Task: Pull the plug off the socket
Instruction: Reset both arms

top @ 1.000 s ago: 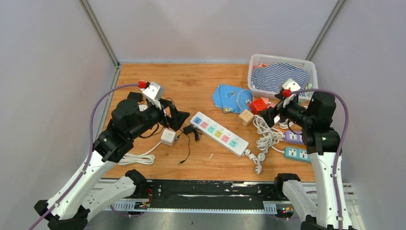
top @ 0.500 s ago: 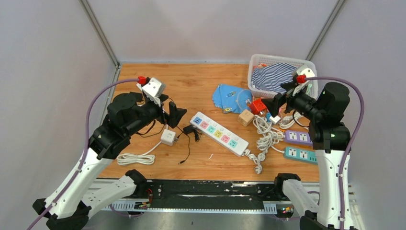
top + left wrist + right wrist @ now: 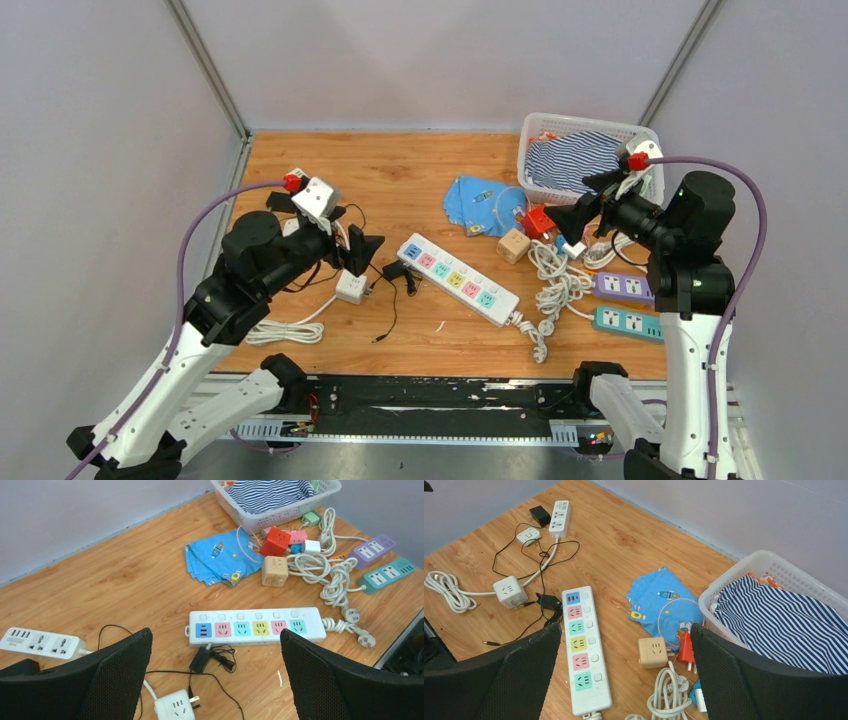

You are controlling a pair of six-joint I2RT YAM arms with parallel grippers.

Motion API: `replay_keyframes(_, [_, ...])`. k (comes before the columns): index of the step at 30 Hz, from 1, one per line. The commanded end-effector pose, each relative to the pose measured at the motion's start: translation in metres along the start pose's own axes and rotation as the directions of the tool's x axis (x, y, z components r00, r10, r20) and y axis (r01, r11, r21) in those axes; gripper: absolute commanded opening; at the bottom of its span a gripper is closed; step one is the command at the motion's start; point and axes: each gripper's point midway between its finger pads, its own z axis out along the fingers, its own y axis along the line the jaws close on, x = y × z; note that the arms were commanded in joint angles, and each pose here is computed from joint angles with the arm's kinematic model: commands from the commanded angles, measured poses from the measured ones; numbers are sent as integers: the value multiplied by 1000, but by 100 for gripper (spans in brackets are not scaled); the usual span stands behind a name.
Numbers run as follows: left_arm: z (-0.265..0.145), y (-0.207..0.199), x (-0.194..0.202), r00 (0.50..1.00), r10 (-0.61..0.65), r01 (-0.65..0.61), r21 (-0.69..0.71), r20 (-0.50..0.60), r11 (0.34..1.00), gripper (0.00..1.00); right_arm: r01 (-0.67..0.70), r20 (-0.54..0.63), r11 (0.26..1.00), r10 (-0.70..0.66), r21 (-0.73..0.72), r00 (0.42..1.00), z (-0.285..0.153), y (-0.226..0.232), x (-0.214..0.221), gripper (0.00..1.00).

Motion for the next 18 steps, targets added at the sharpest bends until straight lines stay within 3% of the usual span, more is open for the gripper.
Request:
replay_keyframes(1, [-1,6,-2,999,24,-23,-25,22,999,100,-14,9,1000,14,-19,1000,-6,7,-5,100])
replay_keyframes(18, [-7,1,-9,998,11,-11,-2,56,1000,100,-7,11,1000,7,-1,1000,-8,4,-5,100])
